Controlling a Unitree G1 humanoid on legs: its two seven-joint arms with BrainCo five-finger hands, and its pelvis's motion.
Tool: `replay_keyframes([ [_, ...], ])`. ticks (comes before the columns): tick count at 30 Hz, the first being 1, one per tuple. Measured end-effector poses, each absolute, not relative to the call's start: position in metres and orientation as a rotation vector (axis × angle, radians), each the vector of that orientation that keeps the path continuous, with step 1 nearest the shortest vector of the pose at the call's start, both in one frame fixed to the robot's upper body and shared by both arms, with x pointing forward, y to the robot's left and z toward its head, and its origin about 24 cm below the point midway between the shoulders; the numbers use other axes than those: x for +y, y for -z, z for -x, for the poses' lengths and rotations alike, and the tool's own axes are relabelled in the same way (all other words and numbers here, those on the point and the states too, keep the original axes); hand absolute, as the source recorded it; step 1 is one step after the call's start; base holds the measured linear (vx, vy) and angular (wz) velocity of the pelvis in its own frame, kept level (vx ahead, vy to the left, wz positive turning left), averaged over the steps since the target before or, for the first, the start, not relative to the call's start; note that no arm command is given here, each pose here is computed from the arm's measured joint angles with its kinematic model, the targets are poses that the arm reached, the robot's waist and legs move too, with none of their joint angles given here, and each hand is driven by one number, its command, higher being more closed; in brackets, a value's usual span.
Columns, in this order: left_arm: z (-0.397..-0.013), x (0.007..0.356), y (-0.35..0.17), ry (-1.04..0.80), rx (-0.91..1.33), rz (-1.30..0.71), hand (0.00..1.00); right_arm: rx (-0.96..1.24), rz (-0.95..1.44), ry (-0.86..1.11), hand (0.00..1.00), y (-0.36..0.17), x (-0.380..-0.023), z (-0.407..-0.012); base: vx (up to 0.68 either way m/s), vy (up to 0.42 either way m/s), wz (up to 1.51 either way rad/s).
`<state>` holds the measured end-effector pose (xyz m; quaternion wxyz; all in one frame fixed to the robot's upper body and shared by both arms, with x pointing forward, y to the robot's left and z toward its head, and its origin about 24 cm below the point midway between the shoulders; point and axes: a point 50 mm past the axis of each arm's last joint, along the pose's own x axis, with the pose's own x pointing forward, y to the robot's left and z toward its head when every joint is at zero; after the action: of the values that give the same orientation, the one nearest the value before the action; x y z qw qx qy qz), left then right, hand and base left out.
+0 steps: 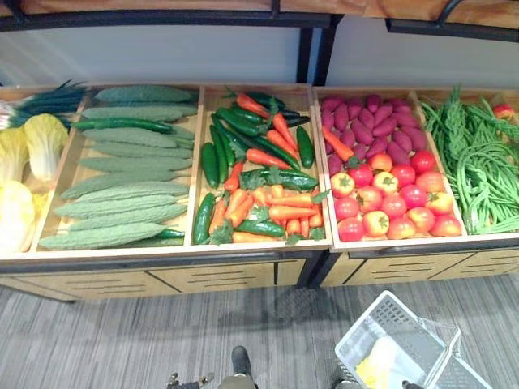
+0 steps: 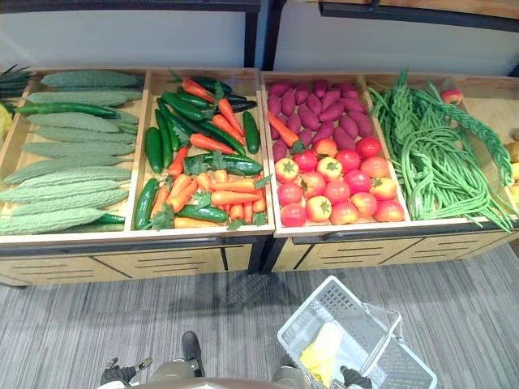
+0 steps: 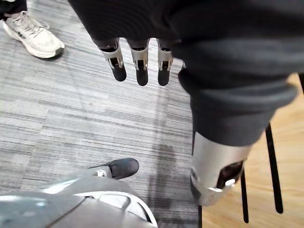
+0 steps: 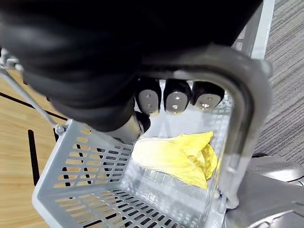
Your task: Pick vegetable in the basket
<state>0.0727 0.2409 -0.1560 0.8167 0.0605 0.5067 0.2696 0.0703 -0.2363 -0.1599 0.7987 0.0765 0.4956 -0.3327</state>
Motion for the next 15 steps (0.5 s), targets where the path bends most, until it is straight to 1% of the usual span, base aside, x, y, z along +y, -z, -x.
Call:
replay_keyframes([
  [6,-0.074,0.246,0.154,-0.612,1.063,-0.132,0.0,1.046,-0.146,0.669,1.0,0.159,-0.233,-0.082,0.11,0.03,-0.16],
  [11,-0.075,0.245,0.154,-0.645,1.064,-0.097,0.0,1.039,-0.098,0.616,1.0,0.157,-0.231,-0.09,0.08,-0.102,-0.09],
  [15,-0.071,0.241,0.156,-0.675,1.074,-0.059,0.0,1.046,-0.081,0.624,1.0,0.157,-0.238,-0.087,0.01,-0.115,0.11],
])
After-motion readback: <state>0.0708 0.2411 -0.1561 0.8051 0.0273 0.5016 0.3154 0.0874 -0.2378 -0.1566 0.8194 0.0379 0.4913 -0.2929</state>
